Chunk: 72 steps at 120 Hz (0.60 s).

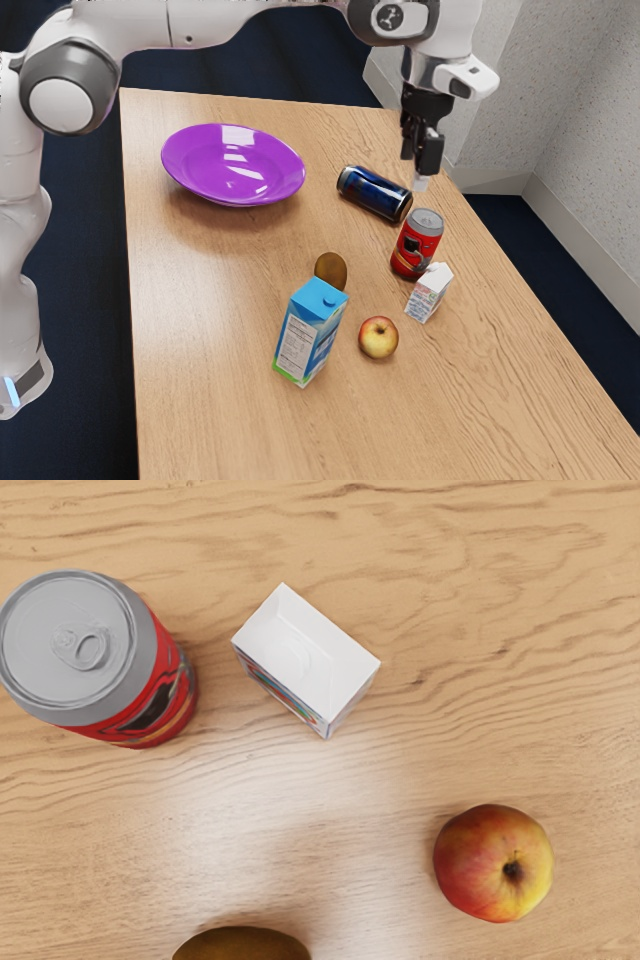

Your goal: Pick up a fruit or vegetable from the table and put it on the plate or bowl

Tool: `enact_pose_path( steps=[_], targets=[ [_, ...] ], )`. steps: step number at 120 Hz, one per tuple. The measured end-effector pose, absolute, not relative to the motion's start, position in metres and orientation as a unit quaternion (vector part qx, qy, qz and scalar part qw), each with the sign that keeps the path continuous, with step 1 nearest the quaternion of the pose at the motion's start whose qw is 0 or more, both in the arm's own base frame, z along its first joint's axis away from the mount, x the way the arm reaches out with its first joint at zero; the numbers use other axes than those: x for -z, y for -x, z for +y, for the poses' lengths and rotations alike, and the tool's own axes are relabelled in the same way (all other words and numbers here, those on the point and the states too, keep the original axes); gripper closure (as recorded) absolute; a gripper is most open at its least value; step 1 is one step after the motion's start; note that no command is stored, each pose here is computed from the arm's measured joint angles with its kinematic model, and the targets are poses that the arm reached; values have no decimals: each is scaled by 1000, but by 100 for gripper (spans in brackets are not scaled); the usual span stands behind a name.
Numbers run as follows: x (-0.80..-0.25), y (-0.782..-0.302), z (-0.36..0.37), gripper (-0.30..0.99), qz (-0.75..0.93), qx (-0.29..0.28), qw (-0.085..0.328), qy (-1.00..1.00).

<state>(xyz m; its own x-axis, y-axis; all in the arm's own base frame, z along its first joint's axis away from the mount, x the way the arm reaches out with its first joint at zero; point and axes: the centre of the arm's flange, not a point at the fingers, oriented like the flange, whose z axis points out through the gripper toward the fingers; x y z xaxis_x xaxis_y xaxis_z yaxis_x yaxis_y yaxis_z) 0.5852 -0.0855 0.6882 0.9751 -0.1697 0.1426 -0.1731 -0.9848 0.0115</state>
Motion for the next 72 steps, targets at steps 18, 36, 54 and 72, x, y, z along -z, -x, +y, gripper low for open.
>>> enact_pose_path(
  steps=[18,36,54,72],
  targets=[
    [-671,-592,-109,0,-105,-58,12,-993],
    [-645,-604,-120,0,-110,-38,9,-993],
    [-619,-609,-142,0,-125,-28,8,-992],
    [-584,-608,-138,0,-125,-27,10,-992]
  ],
)
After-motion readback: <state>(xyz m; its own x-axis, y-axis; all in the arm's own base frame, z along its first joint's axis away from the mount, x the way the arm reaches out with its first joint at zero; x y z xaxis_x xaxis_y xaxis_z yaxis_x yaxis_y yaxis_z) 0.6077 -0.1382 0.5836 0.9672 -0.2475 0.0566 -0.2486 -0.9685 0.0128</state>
